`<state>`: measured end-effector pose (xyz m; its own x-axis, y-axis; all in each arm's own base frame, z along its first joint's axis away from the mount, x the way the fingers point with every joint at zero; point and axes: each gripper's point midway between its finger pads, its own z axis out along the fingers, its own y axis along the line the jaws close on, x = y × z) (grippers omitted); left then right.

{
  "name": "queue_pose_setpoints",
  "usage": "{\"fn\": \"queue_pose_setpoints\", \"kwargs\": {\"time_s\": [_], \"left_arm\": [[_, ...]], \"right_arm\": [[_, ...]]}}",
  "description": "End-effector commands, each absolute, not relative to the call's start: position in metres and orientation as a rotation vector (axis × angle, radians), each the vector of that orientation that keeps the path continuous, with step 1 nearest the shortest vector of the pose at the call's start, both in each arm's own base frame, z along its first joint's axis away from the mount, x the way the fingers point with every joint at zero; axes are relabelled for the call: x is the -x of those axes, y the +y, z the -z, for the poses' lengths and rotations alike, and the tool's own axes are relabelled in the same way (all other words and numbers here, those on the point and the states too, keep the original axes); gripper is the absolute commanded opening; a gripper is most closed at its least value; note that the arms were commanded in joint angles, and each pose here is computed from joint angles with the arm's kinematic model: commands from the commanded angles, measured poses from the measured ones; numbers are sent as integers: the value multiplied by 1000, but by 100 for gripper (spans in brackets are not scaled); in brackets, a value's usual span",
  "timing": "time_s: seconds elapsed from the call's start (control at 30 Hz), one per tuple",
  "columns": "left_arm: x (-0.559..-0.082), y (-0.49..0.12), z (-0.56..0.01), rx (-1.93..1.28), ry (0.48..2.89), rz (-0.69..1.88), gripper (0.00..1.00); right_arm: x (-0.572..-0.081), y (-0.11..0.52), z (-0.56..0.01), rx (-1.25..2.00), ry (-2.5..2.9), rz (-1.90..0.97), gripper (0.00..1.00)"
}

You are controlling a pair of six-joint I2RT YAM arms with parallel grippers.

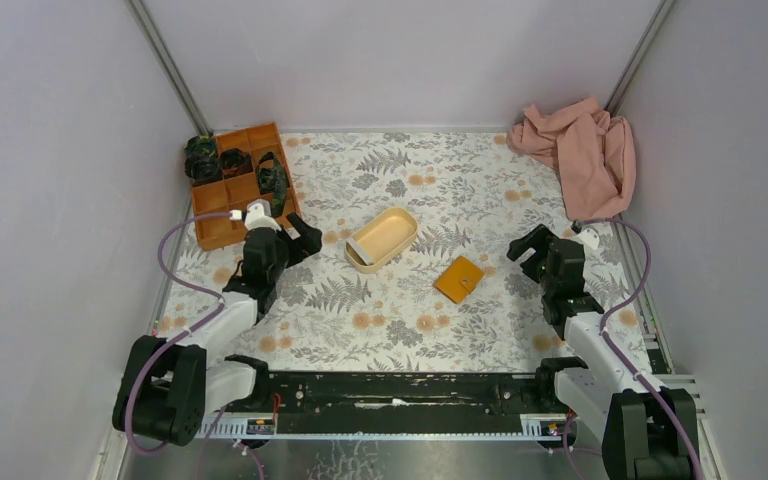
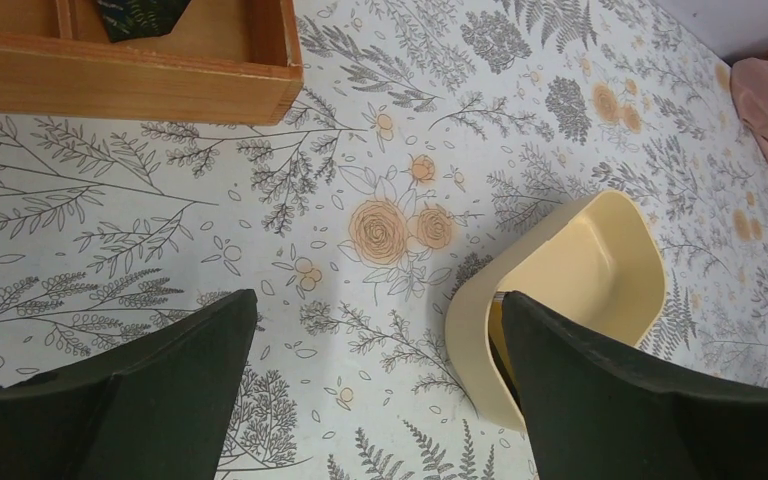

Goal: Take the credit cards out of the card holder

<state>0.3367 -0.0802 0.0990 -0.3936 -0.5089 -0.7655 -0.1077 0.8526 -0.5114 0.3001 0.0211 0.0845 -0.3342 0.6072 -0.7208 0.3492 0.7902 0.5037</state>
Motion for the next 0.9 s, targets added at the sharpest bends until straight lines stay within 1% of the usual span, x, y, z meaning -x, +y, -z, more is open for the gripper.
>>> {"fn": "queue_pose_setpoints", "kwargs": {"time_s": [0.0, 0.2, 0.3, 0.37, 0.4, 0.47, 0.5, 0.53, 0.57, 0.7, 0.77, 0.8, 0.83, 0.87], "left_arm": [[-342, -74, -103, 485, 1928, 435, 100], [-342, -72, -100, 490, 1933, 428, 100], [-343, -74, -101, 482, 1932, 437, 98], [-343, -75, -101, 478, 1934, 443, 96], [-342, -75, -101, 479, 1935, 443, 94], [-342, -73, -101, 492, 1933, 435, 90], [-342, -72, -101, 499, 1930, 429, 87], [-342, -71, -103, 503, 1925, 426, 84], [-341, -70, -103, 509, 1922, 421, 78], [-338, -66, -109, 525, 1906, 410, 51], [-336, -68, -109, 526, 1911, 424, 41], [-334, -70, -109, 527, 1916, 440, 37], [-332, -73, -108, 523, 1923, 462, 34], [-329, -76, -106, 524, 1927, 481, 33]], "right_arm": [[-307, 17, -97, -734, 1911, -304, 88], [-308, 20, -97, -723, 1923, -321, 87], [-308, 22, -96, -709, 1931, -328, 77], [-307, 22, -97, -703, 1932, -328, 64], [-307, 22, -97, -702, 1932, -327, 53], [-307, 22, -97, -696, 1934, -324, 24], [-307, 22, -97, -688, 1937, -321, 10], [-307, 23, -97, -674, 1948, -319, 3], [-306, 24, -96, -660, 1964, -316, 0], [-311, 42, -95, -555, 2035, -367, 0], [-311, 62, -95, -456, 2078, -343, 4], [-313, 70, -98, -403, 2087, -313, 8], [-314, 82, -100, -341, 2094, -300, 15], [-314, 94, -102, -281, 2103, -304, 25]]}}
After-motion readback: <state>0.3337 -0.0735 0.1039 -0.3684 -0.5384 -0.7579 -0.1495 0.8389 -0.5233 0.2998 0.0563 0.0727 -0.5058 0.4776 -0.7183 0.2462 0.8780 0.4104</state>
